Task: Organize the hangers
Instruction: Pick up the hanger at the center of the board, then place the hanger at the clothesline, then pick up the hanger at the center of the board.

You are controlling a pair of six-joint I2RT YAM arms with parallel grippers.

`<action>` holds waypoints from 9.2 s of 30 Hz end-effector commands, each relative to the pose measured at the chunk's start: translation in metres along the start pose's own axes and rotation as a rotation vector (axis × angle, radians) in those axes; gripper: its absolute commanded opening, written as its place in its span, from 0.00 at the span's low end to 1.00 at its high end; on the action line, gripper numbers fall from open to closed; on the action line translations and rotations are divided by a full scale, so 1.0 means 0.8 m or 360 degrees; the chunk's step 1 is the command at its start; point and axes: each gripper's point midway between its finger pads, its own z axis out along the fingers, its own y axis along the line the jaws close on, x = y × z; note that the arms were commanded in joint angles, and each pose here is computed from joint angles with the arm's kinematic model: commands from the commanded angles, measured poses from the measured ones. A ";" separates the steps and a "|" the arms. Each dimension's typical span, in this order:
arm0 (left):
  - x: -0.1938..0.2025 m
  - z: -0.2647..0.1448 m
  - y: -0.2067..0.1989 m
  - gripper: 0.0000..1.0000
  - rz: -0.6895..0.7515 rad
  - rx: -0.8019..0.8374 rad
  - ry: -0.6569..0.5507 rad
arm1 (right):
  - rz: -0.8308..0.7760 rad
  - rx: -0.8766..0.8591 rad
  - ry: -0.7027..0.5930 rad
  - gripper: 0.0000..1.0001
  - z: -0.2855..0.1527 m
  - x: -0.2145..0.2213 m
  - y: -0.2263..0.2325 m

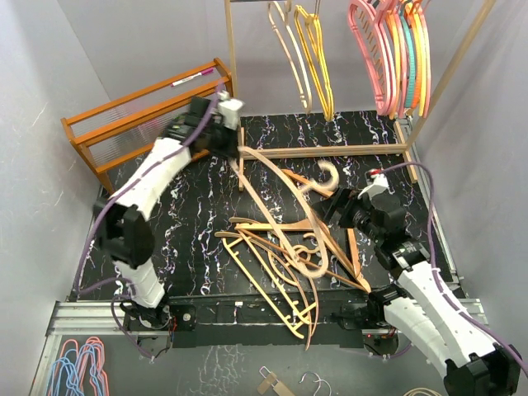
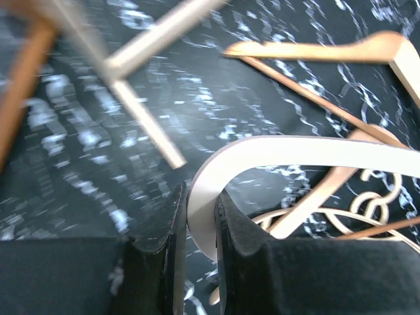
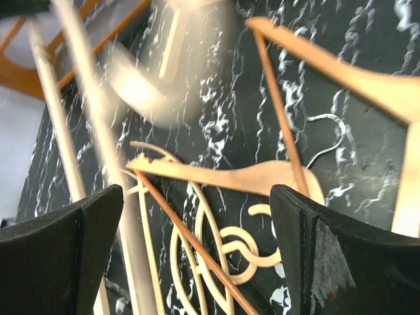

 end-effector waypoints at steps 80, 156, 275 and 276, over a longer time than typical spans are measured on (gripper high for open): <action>0.078 -0.165 0.140 0.97 -0.0399 -0.0553 -0.0090 | -0.0504 -0.0569 0.0304 0.08 -0.062 -0.037 0.123; 0.116 -0.175 0.154 0.97 -0.0492 -0.0582 -0.0124 | -0.0844 0.0083 -0.0794 0.08 -0.104 -0.377 0.255; 0.148 0.057 -0.094 0.95 0.0719 0.0364 0.0403 | 0.0059 -0.0087 -0.0334 0.99 -0.015 -0.097 0.064; 0.150 0.064 -0.099 0.95 0.0763 0.0361 0.0393 | 0.0062 -0.0078 -0.0338 0.99 -0.017 -0.096 0.062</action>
